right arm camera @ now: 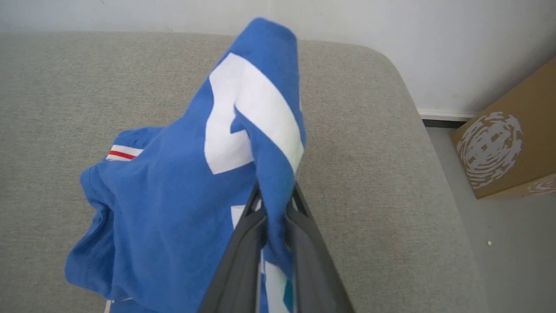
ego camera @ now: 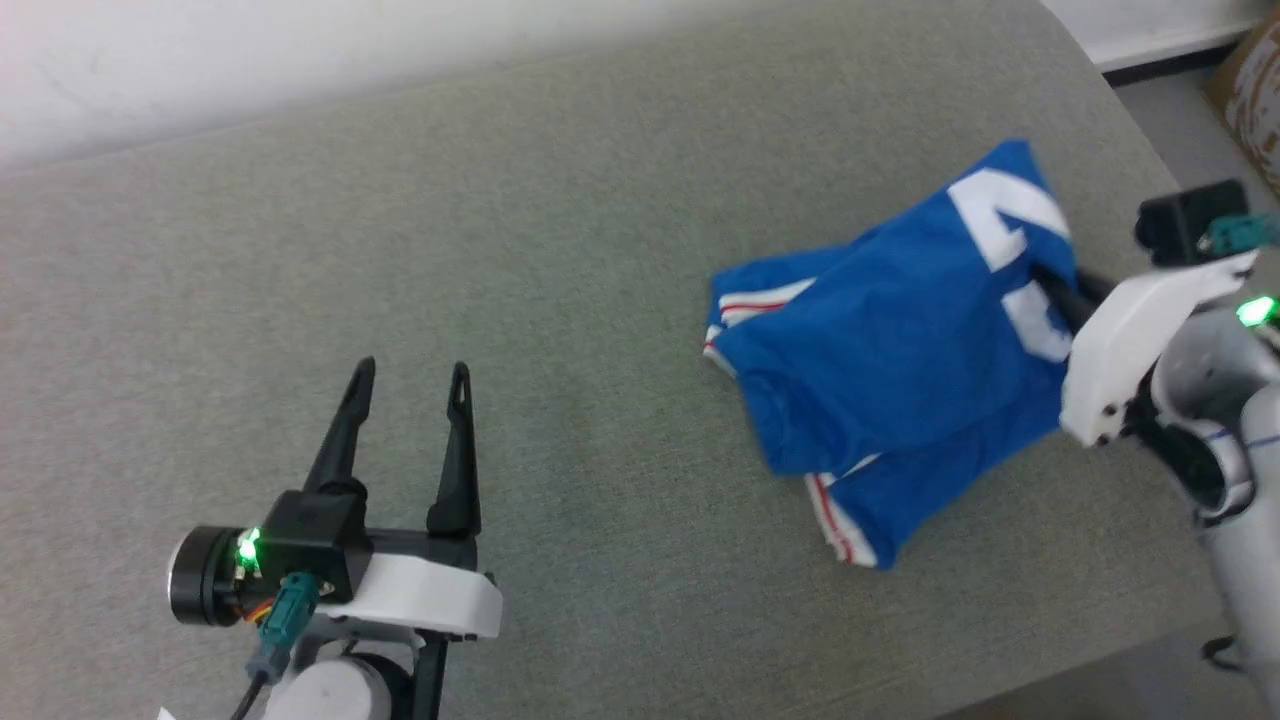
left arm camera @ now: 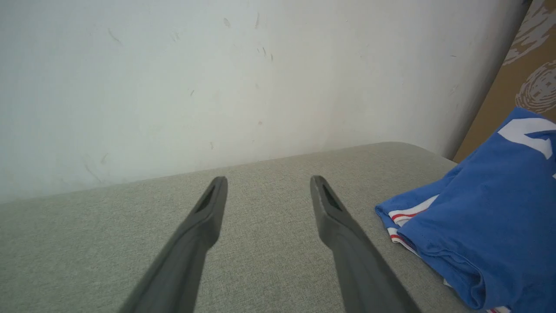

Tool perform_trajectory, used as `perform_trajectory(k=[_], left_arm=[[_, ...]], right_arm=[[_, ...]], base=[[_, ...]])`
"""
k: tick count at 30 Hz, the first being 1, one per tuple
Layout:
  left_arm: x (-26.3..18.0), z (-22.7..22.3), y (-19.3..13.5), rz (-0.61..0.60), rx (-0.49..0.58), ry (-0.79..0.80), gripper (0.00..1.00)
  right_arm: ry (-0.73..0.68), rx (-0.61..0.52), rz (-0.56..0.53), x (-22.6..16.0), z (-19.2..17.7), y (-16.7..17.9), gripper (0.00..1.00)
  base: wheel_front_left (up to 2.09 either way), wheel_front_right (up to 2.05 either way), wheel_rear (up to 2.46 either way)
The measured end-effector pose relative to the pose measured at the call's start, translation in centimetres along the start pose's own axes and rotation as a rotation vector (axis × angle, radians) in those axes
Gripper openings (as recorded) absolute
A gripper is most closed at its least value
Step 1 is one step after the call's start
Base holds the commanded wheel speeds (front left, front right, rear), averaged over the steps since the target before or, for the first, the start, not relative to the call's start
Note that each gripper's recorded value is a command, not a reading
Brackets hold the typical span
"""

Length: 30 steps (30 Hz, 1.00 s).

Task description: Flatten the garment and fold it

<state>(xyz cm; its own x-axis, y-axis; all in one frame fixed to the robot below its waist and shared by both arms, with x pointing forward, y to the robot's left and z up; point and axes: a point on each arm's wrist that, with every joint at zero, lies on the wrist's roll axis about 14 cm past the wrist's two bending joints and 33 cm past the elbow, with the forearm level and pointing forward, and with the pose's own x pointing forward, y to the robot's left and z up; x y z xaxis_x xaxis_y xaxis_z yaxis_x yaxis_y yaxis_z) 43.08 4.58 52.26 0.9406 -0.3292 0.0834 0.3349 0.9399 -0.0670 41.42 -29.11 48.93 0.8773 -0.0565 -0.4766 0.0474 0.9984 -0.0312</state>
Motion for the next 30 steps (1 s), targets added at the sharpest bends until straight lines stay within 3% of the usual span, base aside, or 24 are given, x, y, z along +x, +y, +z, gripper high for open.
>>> perform_trajectory(k=[7,16,24,30], left_arm=[[2.6,-0.2,-0.7,-0.053,0.034,-0.035,1.00],[6.2,-0.3,0.7,-0.046,0.110,-0.155,1.00],[8.2,-2.9,3.0,-0.023,0.168,-0.168,1.00],[8.6,-5.4,4.0,-0.016,0.192,-0.156,1.00]], right_arm=[[-0.013,-0.093,-0.121,0.9,1.8,-5.6,0.00],[0.022,-0.191,-0.281,3.7,2.4,-12.5,0.00],[0.084,-0.260,-0.375,6.9,0.7,-16.4,0.00],[0.178,-0.264,-0.437,8.8,-2.7,-18.6,0.00]], base=[[0.00,0.00,0.00],[0.00,0.00,0.00],[0.00,0.00,0.00],[0.00,0.00,0.00]])
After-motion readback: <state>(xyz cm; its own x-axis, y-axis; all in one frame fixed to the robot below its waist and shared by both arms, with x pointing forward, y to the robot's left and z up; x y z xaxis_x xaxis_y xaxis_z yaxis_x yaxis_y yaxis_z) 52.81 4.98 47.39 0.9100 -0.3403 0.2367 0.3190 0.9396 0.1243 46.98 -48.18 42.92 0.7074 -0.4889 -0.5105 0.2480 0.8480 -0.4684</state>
